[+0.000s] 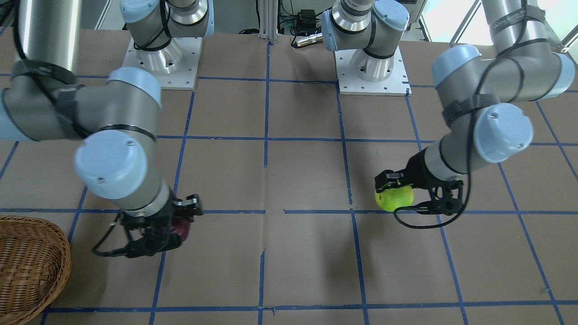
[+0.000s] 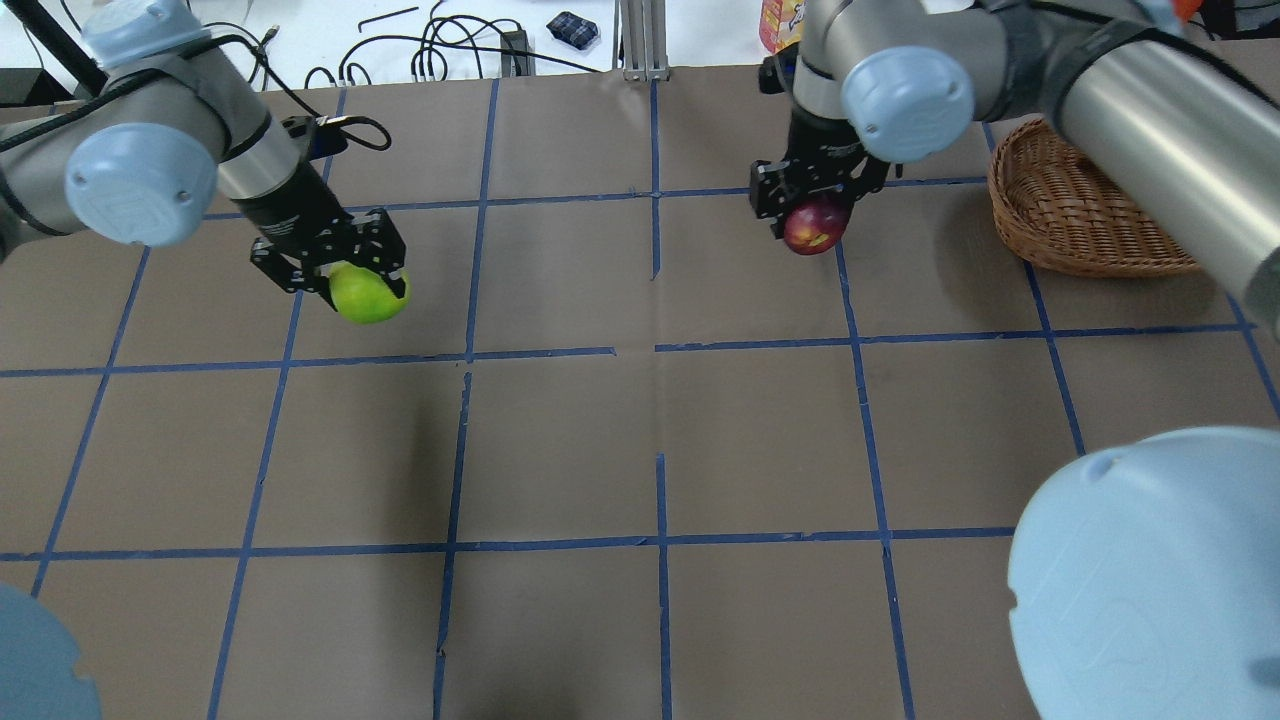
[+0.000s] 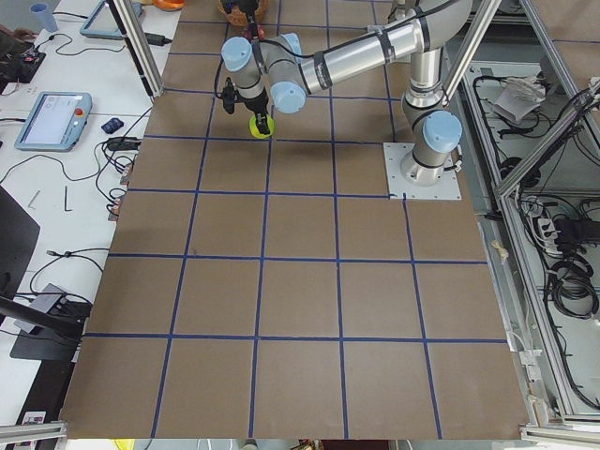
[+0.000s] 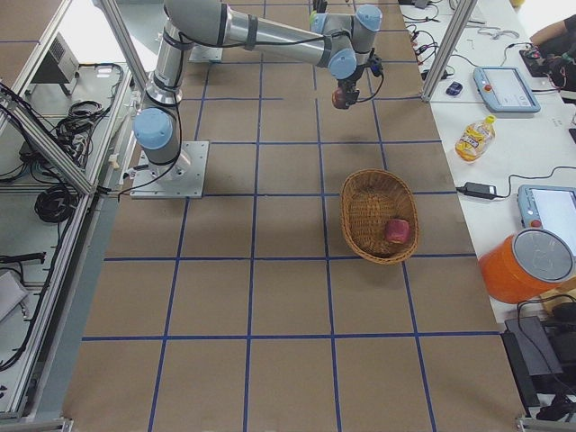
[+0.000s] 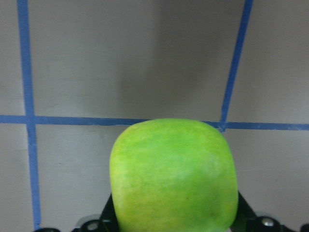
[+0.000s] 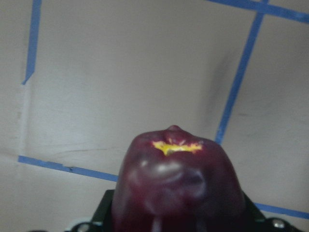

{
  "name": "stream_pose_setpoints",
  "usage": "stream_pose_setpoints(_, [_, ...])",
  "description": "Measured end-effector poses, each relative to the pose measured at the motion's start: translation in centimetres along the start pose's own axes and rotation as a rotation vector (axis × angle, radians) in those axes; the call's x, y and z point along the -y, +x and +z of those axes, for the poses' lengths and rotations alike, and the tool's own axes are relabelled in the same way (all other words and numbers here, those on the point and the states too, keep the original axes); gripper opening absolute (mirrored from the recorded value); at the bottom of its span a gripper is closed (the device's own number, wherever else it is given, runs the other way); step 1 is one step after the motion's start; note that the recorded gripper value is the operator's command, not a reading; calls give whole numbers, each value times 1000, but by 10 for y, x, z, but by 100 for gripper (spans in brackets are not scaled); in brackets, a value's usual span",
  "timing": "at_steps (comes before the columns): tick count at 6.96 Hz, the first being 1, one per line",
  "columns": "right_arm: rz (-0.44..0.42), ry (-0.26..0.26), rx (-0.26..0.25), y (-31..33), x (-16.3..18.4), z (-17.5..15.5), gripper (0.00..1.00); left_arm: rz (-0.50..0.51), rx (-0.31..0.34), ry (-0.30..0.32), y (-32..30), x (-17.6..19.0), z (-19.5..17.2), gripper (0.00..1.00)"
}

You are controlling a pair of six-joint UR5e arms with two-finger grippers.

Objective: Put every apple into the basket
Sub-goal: 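Drop the dark red apple in the basket while left sets green apple at center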

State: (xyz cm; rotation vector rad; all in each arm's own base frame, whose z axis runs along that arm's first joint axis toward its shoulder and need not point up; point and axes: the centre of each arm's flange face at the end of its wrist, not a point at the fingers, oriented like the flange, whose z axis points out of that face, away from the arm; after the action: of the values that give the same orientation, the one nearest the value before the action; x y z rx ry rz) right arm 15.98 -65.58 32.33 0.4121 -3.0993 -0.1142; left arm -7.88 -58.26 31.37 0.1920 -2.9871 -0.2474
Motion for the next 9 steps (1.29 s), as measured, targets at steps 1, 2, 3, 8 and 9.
stream_pose_setpoints(1, [-100, 22, -53, 61, -4, -13, 0, -58, 12, 27, 56, -11, 9, 0])
stream_pose_setpoints(2, [-198, 37, -111, 120, -10, -16, 0, -89, 16, 49, 105, -24, 21, 0])
stream_pose_setpoints(3, [-227, 48, -127, 184, -23, -11, 0, -80, -6, 69, 147, -36, 35, 0])
stream_pose_setpoints(8, [-201, 155, -24, 358, -57, 55, 100, 4, -31, 91, 254, -71, 130, 100])
stream_pose_setpoints(9, [-214, 152, -20, 360, -58, 57, 100, 2, -1, 91, 253, -71, 143, 100])
